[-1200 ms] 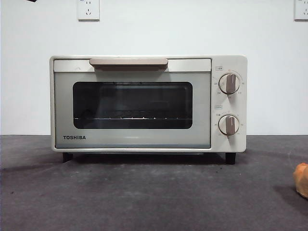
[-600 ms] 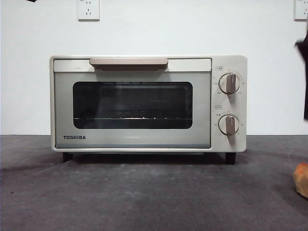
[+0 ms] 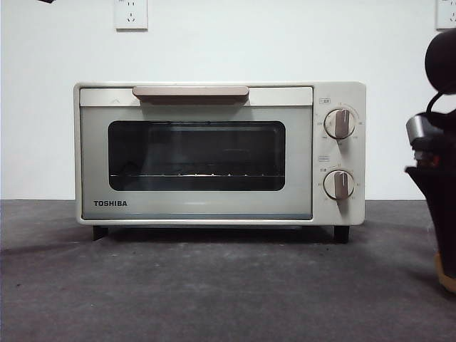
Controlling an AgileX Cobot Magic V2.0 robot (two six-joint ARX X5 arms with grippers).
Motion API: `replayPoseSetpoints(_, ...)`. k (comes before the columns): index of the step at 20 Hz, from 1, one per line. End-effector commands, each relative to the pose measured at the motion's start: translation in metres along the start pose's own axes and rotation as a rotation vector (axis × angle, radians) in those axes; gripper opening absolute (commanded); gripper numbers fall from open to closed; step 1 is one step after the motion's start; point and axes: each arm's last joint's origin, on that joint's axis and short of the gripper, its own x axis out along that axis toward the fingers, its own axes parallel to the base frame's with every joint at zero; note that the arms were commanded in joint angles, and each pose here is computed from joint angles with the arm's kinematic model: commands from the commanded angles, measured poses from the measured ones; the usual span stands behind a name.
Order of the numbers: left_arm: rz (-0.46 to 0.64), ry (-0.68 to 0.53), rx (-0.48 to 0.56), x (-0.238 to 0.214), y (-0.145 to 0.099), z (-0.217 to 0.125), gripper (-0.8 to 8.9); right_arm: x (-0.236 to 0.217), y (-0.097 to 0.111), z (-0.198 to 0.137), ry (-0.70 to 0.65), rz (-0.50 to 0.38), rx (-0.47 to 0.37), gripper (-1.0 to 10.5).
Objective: The left arm flap open the oven, the right arm pick bread and place it into oven, the left arm flap close the oven
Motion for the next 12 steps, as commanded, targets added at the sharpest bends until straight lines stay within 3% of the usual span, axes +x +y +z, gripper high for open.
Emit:
replayPoseSetpoints(1, -0.003, -0.018, 0.013, -0.002, -0.003, 0.007, 5.31, 0.002, 0.001, 0.002, 0.007, -0.003, -0.016, 1.9)
replayPoseSetpoints(7, -0.011, -0.002, 0.001, 0.001, -0.004, 0.006, 5.2, -0.014, 0.004, -0.002, -0.026, 0.037, -0.028, 1.1)
replayPoseSetpoints(12, 0.0, 0.031, -0.021, 0.013, 0.0, 0.016, 3.42, -0.066, 0.013, -0.029, -0.186, 0.201, -0.074, 1.1)
